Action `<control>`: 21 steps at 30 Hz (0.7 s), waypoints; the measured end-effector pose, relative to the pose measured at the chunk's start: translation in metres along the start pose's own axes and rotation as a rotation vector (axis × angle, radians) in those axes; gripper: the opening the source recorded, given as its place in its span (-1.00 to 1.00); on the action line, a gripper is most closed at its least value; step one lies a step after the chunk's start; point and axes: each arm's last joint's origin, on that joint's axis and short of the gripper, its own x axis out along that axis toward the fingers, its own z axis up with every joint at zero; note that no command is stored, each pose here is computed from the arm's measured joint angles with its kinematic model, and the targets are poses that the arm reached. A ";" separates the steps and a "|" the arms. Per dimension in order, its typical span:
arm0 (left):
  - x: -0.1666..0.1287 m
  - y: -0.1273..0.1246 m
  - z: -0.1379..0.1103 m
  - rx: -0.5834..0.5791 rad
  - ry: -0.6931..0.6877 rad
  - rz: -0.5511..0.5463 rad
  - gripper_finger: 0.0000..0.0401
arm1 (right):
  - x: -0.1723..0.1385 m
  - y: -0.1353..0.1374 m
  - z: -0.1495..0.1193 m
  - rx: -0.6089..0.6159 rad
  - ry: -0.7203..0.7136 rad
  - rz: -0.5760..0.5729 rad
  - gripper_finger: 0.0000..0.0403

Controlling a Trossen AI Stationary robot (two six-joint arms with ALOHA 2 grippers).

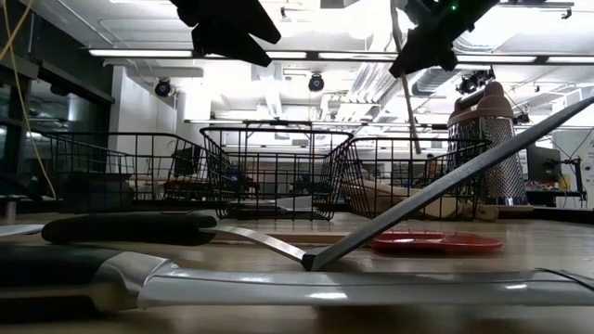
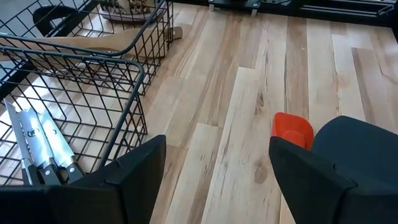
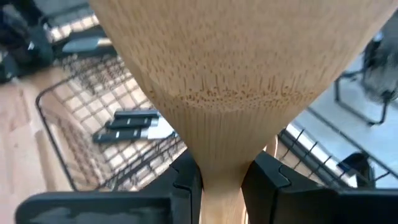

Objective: Pick & Place Kitchen Items
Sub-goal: Put the brown serving spoon into the right black wire basket

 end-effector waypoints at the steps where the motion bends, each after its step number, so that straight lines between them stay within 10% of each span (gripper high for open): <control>1: 0.000 0.000 0.000 0.000 0.000 0.000 0.40 | 0.000 -0.004 0.001 0.004 0.023 0.009 -0.64; 21: 0.000 0.000 0.000 -0.011 0.000 0.000 0.40 | 0.078 -0.035 0.021 -0.004 0.481 0.005 -0.64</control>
